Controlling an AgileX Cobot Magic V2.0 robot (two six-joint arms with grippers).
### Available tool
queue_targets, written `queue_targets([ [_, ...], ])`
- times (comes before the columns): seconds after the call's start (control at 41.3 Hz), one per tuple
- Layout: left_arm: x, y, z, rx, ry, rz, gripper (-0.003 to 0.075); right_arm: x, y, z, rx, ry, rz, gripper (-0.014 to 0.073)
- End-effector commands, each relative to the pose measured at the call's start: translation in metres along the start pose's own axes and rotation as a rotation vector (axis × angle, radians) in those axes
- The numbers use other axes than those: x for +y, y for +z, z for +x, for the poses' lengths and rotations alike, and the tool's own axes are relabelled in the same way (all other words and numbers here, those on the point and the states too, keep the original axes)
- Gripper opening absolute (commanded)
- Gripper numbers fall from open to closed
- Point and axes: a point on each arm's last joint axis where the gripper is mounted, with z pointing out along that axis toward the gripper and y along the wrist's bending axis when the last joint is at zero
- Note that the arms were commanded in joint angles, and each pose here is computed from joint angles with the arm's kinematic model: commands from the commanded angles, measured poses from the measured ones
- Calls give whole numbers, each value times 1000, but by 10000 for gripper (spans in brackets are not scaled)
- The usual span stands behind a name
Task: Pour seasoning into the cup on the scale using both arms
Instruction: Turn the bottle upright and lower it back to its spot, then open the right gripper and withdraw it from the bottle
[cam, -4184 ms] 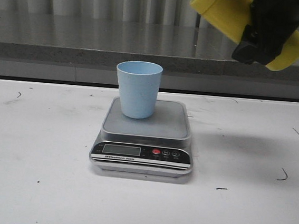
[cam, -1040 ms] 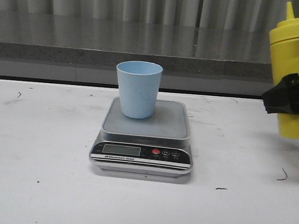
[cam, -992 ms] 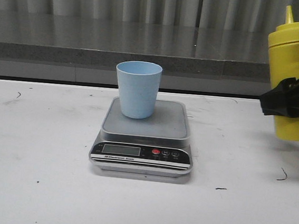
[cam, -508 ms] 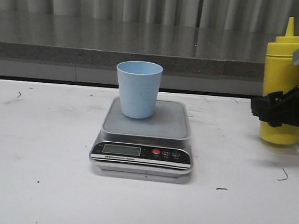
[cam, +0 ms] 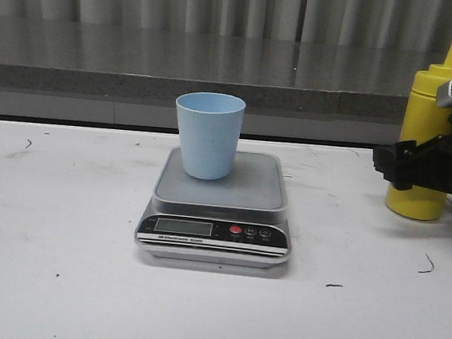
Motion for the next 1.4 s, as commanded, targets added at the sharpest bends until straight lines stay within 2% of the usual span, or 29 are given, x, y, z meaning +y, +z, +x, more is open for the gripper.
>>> queue_targets([
  [0.0,-2,-6,-13,-102,-4,16,134,-3,-2,-30,-182,-7,10,655],
  [0.242,-2,-6,-13,-102,-4,16,134,2,-25,-26,-143,18,17,655],
  [0.532,-2,-6,-13,-102,-4,16,134,14,-78,-30,-75,76,55,655],
  [0.629,-2,-6,-13,-102,-4,16,134,18,-98,-31,56,235,66,633],
  [0.677,-2,-6,-13,-102,-4,16,134,20,-103,-30,156,260,64,616],
  [0.774,-2,-6,-13,-102,-4,16,134,26,-113,-42,273,168,11,584],
  [0.871,-2,-6,-13,-102,-4,16,134,24,-125,-56,360,182,46,571],
  [1.04,-2,-6,-13,-102,-5,17,134,29,-152,-90,358,173,85,571],
  [1.161,-2,-6,-13,-102,-5,17,134,42,-171,-117,327,108,92,571],
  [1.379,-2,-6,-13,-102,-5,17,134,55,-201,-159,396,25,183,571],
])
